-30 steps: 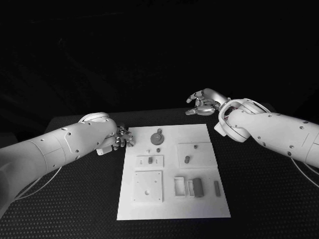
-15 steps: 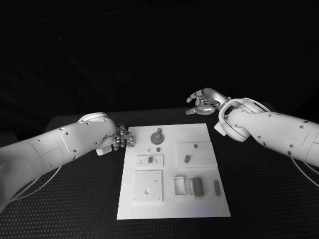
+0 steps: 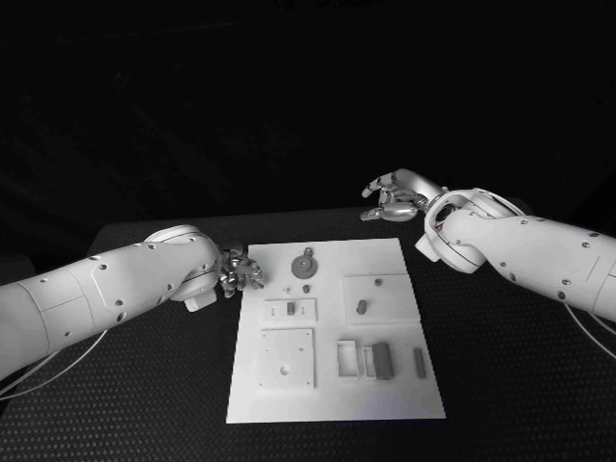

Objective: Assemble the parts on the task board

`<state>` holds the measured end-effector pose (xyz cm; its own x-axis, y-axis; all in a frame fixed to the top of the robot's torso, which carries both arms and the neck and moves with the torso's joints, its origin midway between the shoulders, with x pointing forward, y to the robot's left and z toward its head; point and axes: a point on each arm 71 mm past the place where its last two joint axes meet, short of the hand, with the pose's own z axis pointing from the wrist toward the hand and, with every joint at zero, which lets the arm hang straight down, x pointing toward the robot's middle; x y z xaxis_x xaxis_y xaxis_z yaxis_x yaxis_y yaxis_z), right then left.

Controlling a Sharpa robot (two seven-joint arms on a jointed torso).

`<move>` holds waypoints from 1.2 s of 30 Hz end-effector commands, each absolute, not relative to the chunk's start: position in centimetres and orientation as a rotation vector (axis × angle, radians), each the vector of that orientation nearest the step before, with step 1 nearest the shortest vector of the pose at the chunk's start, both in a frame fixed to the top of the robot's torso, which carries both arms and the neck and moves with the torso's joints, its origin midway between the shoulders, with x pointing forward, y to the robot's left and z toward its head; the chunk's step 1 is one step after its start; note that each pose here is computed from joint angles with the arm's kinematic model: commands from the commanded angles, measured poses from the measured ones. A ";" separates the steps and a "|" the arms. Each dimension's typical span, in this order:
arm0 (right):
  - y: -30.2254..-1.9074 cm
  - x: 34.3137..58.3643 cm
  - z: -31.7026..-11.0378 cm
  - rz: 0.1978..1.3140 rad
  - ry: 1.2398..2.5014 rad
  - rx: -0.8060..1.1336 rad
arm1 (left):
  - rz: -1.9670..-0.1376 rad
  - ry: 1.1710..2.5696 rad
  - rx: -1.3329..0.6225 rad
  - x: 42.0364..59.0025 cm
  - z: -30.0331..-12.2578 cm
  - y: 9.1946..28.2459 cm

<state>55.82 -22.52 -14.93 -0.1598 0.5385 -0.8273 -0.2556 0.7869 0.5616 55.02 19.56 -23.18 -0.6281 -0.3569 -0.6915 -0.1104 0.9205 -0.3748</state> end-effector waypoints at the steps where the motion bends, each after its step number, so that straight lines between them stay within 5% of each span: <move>1: -22.4 55.8 -15.0 0.717 1.594 0.218 | -0.407 2.186 -0.370 54.5 -22.8 19.1; 16: -22.6 55.7 -15.0 0.714 1.596 0.220 | -0.423 2.182 -0.318 51.4 -23.8 18.2; 36: -22.7 55.7 -15.0 0.716 1.603 0.220 | -0.383 2.260 -0.247 50.6 -25.5 17.5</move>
